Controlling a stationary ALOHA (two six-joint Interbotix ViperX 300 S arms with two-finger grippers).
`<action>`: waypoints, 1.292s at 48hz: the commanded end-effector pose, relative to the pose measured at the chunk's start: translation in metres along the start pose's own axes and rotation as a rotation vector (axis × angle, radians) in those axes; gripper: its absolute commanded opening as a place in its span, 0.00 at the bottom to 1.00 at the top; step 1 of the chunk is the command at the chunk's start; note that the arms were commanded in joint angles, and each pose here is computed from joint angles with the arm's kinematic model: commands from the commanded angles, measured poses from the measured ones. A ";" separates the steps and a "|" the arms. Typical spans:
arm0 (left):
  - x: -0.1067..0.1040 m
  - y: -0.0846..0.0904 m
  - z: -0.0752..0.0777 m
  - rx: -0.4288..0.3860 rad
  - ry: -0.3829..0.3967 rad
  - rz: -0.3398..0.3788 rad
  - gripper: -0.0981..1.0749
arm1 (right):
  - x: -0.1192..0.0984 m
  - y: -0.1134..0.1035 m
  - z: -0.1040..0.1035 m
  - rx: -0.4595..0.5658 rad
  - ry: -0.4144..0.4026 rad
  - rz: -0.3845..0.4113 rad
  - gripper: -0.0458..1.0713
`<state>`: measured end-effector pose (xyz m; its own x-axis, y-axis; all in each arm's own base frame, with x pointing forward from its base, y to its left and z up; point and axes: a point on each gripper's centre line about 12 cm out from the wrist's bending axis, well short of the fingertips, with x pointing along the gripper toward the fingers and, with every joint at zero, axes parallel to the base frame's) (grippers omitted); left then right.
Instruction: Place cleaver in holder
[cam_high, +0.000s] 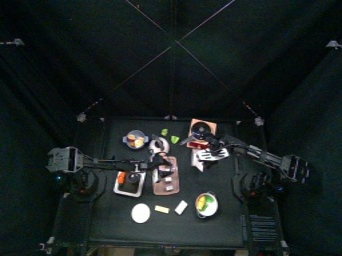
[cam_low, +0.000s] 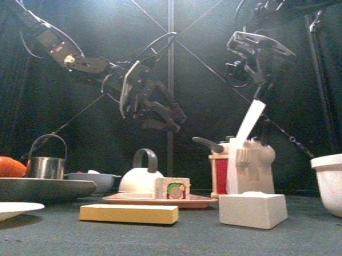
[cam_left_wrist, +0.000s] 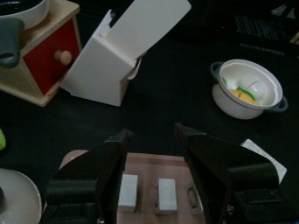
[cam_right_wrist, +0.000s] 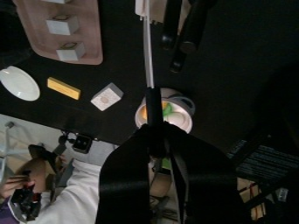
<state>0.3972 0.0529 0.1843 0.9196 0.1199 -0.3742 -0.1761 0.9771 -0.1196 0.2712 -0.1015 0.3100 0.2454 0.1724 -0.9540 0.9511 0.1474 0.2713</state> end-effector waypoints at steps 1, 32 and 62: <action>0.007 0.001 0.019 -0.032 -0.074 0.005 0.80 | -0.005 0.000 0.002 0.009 -0.016 0.025 0.32; 0.088 0.031 0.017 -0.259 -0.151 0.124 0.46 | 0.000 -0.020 -0.007 0.034 -0.048 0.087 0.32; 0.112 0.046 0.019 -0.317 -0.152 0.160 0.40 | 0.007 -0.021 -0.004 0.046 -0.046 0.104 0.32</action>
<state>0.4912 0.1129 0.1341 0.8952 0.3117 -0.3185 -0.4157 0.8416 -0.3449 0.2540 -0.0943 0.2957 0.3399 0.1549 -0.9276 0.9294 0.0957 0.3565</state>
